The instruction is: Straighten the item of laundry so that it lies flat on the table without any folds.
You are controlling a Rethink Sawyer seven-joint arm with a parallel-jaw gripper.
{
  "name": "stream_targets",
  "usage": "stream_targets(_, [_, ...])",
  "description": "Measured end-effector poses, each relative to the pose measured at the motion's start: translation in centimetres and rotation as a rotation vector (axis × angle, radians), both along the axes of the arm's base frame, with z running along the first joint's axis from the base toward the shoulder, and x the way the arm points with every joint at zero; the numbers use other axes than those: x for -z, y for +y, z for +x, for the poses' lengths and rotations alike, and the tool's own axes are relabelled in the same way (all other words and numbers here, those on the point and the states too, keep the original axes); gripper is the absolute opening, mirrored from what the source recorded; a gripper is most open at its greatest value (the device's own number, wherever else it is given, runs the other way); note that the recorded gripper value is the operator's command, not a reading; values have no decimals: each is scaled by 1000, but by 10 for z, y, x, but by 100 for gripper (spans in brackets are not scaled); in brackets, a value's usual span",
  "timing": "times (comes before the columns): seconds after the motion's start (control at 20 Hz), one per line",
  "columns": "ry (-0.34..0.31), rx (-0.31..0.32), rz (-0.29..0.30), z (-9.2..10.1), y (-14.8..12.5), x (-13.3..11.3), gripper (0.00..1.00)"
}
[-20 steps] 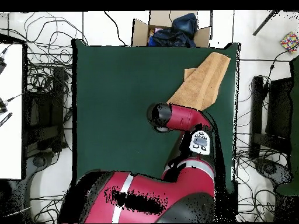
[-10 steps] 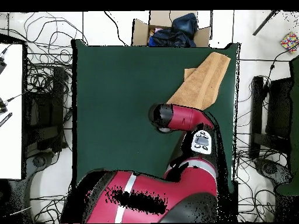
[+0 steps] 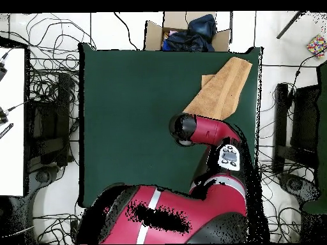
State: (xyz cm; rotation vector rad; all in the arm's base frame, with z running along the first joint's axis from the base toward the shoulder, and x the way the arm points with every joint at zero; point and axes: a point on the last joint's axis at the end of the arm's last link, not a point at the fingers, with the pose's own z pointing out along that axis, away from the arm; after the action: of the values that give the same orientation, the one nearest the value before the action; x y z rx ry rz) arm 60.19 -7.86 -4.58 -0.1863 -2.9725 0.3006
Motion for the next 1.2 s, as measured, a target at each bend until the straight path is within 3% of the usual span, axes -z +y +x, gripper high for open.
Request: stream_targets(1.2, [5, 30, 39, 0, -5, 10, 100])
